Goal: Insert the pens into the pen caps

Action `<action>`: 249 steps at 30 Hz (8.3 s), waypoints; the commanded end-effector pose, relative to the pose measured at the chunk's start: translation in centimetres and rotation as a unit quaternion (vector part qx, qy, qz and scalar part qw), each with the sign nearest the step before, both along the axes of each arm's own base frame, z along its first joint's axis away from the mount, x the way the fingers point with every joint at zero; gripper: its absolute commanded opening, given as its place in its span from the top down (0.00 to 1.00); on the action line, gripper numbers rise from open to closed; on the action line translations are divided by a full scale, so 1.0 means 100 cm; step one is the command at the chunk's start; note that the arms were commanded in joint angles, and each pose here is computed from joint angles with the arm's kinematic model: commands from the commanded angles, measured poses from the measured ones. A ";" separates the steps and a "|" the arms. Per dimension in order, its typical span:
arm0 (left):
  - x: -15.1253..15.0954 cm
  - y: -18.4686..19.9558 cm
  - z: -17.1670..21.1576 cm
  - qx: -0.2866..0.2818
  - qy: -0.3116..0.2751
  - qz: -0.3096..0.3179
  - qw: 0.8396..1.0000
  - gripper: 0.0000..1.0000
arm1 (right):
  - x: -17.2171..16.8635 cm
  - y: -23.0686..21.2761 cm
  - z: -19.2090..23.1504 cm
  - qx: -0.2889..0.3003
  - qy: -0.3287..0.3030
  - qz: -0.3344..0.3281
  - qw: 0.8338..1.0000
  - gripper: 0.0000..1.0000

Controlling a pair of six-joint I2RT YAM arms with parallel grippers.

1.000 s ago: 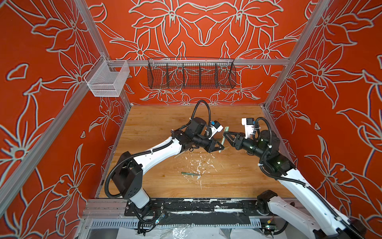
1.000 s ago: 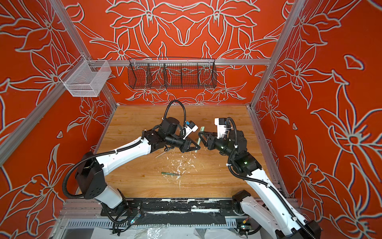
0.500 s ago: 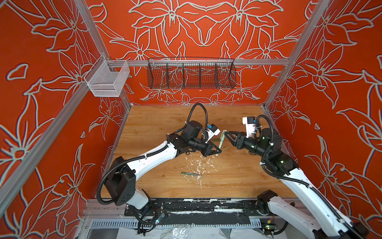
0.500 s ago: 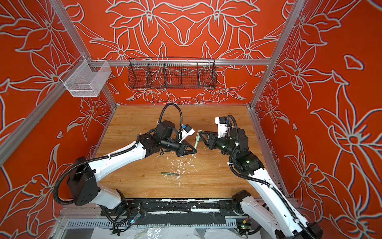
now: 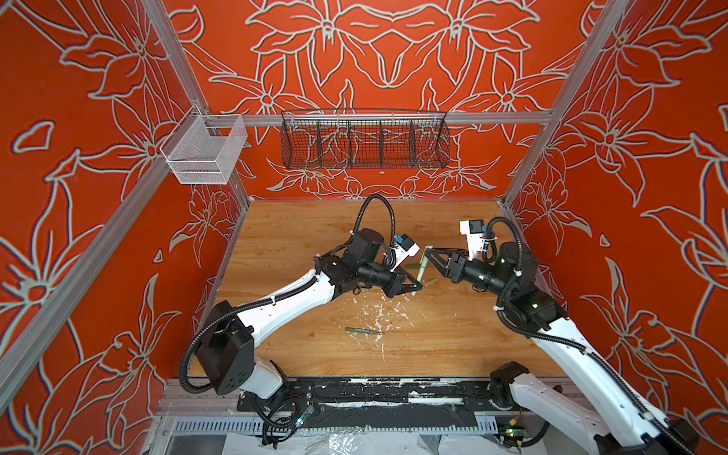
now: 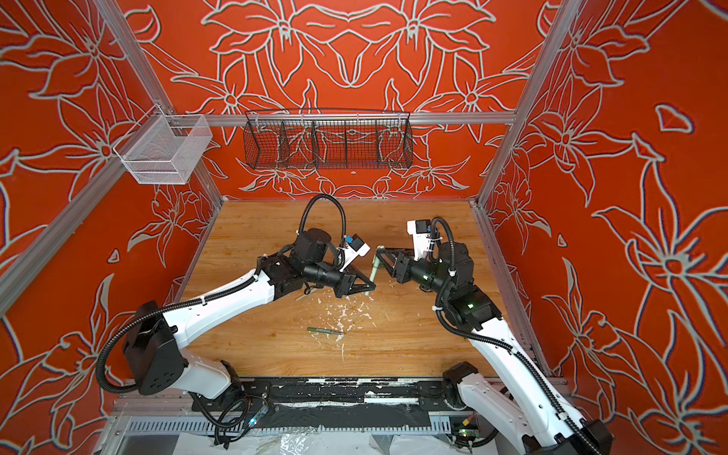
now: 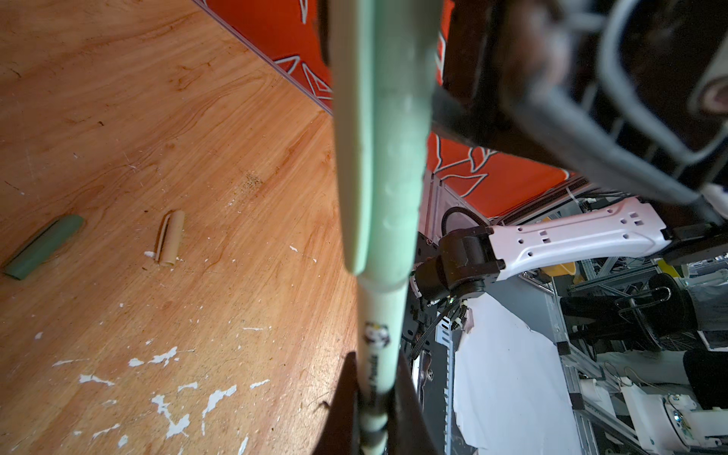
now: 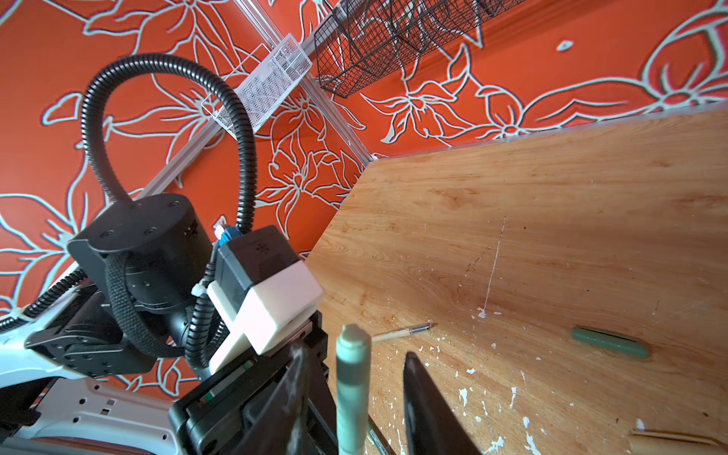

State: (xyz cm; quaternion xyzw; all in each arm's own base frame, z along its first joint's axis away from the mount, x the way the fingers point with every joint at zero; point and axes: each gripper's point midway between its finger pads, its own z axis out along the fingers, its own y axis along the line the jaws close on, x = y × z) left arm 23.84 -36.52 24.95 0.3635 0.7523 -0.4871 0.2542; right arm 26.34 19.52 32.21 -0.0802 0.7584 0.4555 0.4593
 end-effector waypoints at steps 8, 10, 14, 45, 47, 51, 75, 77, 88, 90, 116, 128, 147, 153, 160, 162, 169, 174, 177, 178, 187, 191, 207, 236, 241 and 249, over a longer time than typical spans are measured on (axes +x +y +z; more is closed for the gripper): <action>-0.003 0.000 0.016 -0.018 -0.018 -0.011 1.000 1.00 | 0.003 0.008 -0.004 0.017 0.004 0.022 1.000 0.68; -0.003 0.000 0.016 -0.017 -0.017 -0.011 1.000 1.00 | 0.003 0.008 -0.004 0.019 0.003 0.021 1.000 0.69; 0.001 -0.001 0.014 -0.012 -0.020 -0.005 1.000 1.00 | 0.003 0.008 -0.003 0.023 0.001 0.020 1.000 0.85; 0.093 -0.013 0.129 -0.097 -0.138 0.082 0.982 1.00 | -0.008 0.002 -0.036 0.045 0.032 0.010 0.998 1.00; 0.095 -0.009 0.134 -0.104 -0.143 0.089 0.980 1.00 | -0.009 0.004 -0.040 0.046 0.039 0.015 0.998 1.00; 0.093 -0.007 0.148 -0.119 -0.152 0.081 0.978 1.00 | -0.010 0.006 -0.050 0.039 0.053 0.022 0.998 1.00; 0.109 -0.011 0.178 -0.150 -0.169 0.100 0.969 1.00 | -0.016 0.024 -0.070 0.064 0.072 0.033 0.995 1.00; 0.108 -0.012 0.179 -0.153 -0.170 0.096 0.969 1.00 | -0.016 0.025 -0.070 0.063 0.071 0.032 0.995 1.00; 0.101 -0.006 0.163 -0.129 -0.155 0.092 0.975 1.00 | -0.015 0.019 -0.066 0.033 0.071 0.013 0.997 1.00; 0.094 -0.007 0.146 -0.119 -0.136 0.077 0.981 1.00 | -0.013 0.012 -0.052 0.016 0.052 -0.002 0.999 1.00; 0.041 0.017 0.027 -0.037 0.012 0.072 0.997 0.29 | 0.013 -0.001 -0.035 -0.025 0.077 -0.054 0.995 1.00; 0.003 -0.021 0.003 -0.045 0.018 -0.008 0.999 0.37 | 0.012 -0.004 -0.038 -0.026 0.072 -0.062 0.995 1.00; -0.003 -0.025 -0.011 -0.031 0.041 -0.019 0.999 0.58 | 0.018 -0.012 -0.021 -0.018 0.039 -0.089 0.995 1.00; -0.001 -0.027 -0.014 -0.030 0.053 -0.017 0.998 0.67 | 0.020 -0.015 -0.022 -0.024 0.034 -0.098 0.994 1.00; 0.002 -0.029 -0.011 -0.030 0.053 -0.011 0.998 0.89 | 0.019 -0.015 -0.022 -0.023 0.031 -0.098 0.994 1.00; 0.008 -0.029 -0.011 -0.021 0.054 0.003 0.998 1.00 | 0.018 -0.015 -0.022 -0.026 0.032 -0.095 0.995 1.00; 0.040 -0.026 -0.003 0.000 0.043 0.072 0.997 1.00 | 0.002 -0.008 -0.028 -0.038 0.024 -0.053 0.998 1.00; 0.083 -0.017 0.027 -0.052 0.023 0.109 0.992 1.00 | -0.013 -0.006 -0.039 -0.036 0.024 -0.026 0.999 1.00; 0.105 -0.017 0.050 -0.083 0.009 0.117 0.990 1.00 | -0.017 -0.006 -0.046 -0.025 0.022 -0.024 0.999 1.00; 0.110 -0.018 0.055 -0.089 0.004 0.120 0.989 1.00 | -0.018 -0.007 -0.049 -0.025 0.025 -0.024 0.999 1.00; 0.142 -0.022 0.098 -0.106 -0.046 0.133 0.984 1.00 | -0.023 -0.008 -0.081 -0.028 0.058 -0.030 0.997 1.00; 0.134 -0.017 0.095 -0.088 -0.036 0.129 0.987 1.00 | -0.011 -0.035 -0.079 -0.062 0.071 -0.114 0.989 1.00; 0.060 0.149 -0.015 0.153 -0.071 0.346 0.923 0.22 | 0.076 -0.048 -0.078 -0.303 0.087 -0.088 0.945 1.00; 0.044 0.267 -0.095 0.229 -0.026 0.510 0.829 0.08 | 0.201 -0.173 -0.257 -0.365 0.295 -0.125 0.874 1.00; 0.046 0.266 -0.100 0.226 -0.029 0.501 0.835 0.08 | 0.205 -0.180 -0.278 -0.388 0.308 -0.116 0.861 1.00; 0.046 0.268 -0.102 0.226 -0.033 0.502 0.834 0.08 | 0.207 -0.185 -0.296 -0.399 0.327 -0.113 0.849 0.81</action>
